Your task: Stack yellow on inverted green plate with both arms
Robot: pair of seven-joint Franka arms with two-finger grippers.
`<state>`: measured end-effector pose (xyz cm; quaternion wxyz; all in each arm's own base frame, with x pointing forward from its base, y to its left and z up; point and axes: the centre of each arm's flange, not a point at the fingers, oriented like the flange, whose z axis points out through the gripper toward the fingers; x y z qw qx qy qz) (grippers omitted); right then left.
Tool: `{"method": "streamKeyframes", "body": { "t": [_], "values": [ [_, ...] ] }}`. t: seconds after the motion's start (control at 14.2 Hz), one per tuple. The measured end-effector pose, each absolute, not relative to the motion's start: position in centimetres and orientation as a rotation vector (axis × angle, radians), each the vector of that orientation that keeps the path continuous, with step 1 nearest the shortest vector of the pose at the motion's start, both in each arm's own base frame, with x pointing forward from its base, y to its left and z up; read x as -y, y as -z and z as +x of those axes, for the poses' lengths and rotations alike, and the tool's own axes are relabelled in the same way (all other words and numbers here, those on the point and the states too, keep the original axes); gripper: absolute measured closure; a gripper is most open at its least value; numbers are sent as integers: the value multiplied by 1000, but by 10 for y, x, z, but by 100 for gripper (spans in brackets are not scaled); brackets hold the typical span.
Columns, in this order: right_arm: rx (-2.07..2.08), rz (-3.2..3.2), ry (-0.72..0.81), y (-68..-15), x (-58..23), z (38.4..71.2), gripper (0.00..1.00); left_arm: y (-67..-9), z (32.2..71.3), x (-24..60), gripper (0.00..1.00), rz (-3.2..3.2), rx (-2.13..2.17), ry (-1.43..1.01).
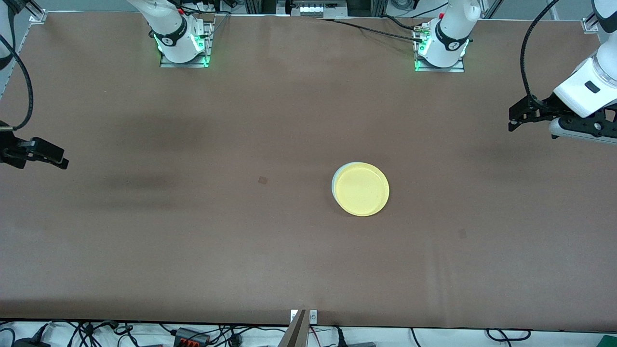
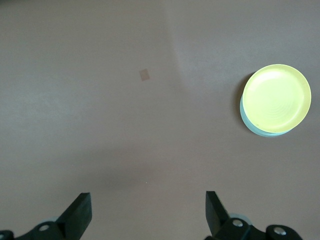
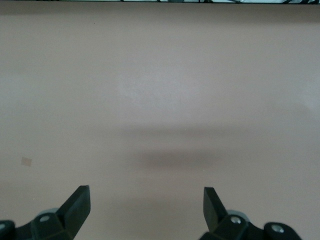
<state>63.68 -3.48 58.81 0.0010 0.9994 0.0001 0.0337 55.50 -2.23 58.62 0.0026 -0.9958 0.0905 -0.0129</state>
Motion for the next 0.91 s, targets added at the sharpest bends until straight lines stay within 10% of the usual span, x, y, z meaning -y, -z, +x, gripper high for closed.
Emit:
{"method": "streamKeyframes", "body": {
  "t": [0.91],
  "values": [
    [-21, 3132, -48, -575, 28, 575, 0, -586, 554, 23, 0, -3123, -287, 34]
  ]
}}
